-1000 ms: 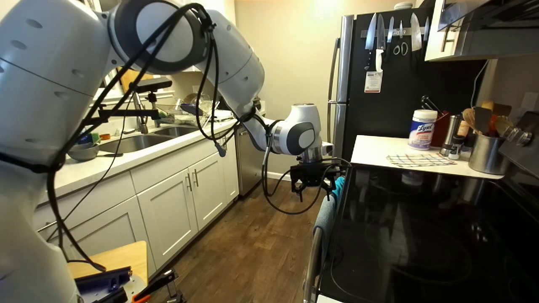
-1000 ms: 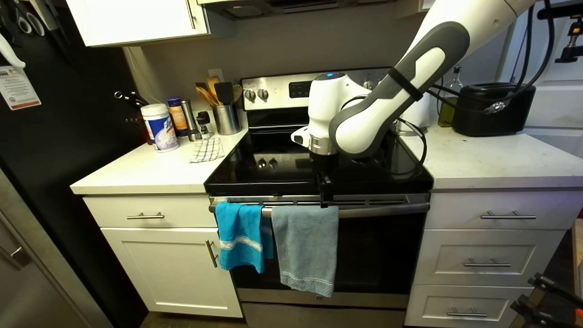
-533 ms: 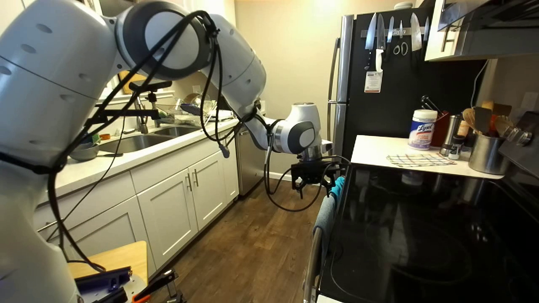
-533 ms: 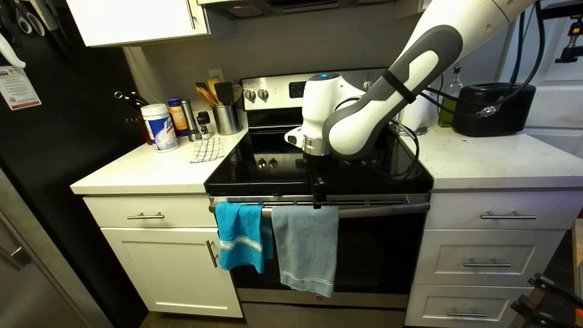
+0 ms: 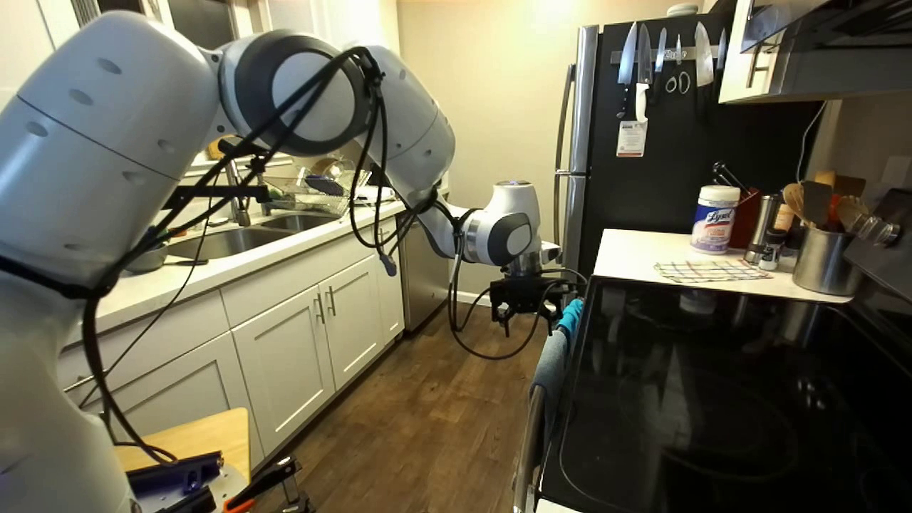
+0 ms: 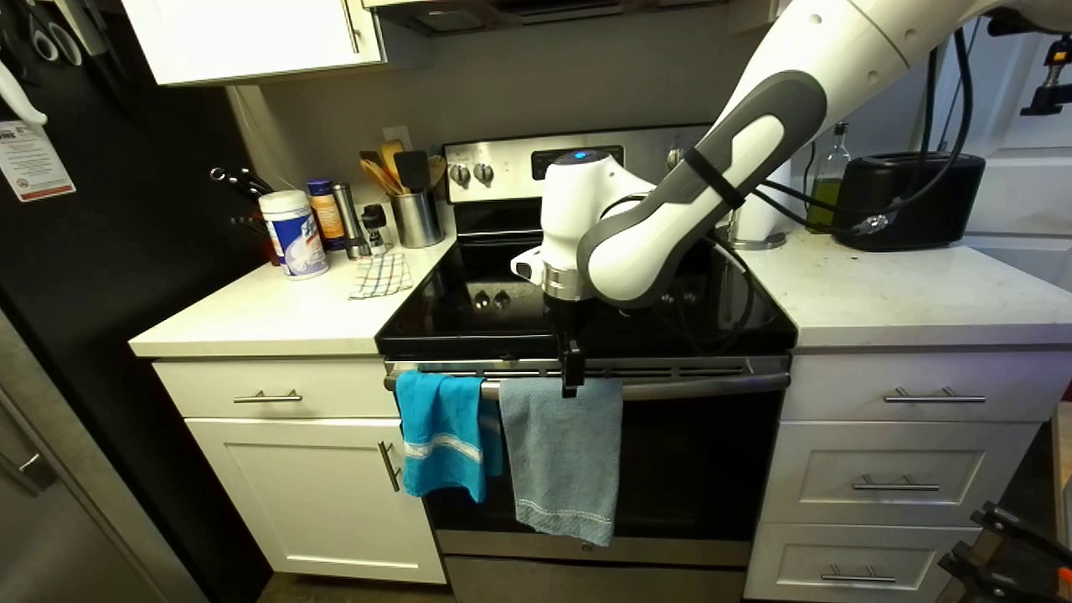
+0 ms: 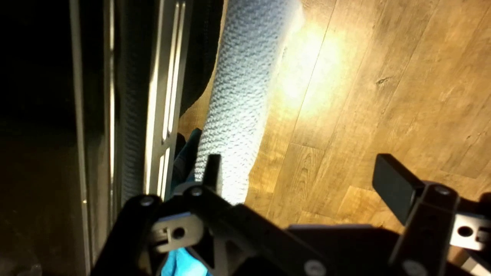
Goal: Put the right towel on the stove
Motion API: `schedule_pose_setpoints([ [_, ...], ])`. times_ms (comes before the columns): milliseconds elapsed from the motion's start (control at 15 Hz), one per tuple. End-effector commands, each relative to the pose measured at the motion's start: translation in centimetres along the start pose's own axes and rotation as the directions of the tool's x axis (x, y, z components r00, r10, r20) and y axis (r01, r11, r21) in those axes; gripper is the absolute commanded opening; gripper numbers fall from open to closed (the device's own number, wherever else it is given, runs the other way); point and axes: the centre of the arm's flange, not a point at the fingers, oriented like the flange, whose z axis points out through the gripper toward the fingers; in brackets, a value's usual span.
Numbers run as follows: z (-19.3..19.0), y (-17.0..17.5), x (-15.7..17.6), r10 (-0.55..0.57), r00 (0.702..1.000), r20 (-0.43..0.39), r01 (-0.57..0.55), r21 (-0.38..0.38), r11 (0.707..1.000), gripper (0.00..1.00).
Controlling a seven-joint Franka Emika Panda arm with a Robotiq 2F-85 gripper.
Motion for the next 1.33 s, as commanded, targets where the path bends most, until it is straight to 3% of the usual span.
schedule_pose_setpoints([
  [0, 1.4, -0.7, 1.7, 0.075, 0.997, 0.013, -0.076, 0.033, 0.997, 1.0],
  [333, 2.6, -1.4, 2.6, 0.182, 0.983, 0.013, -0.182, 0.02, 0.983, 1.0],
  [733, 2.5, -0.7, 1.1, 0.285, 0.958, 0.017, -0.286, 0.015, 0.958, 1.0],
  [1267, 4.2, 2.6, 1.2, 0.276, 0.961, 0.002, -0.276, -0.011, 0.961, 1.0],
])
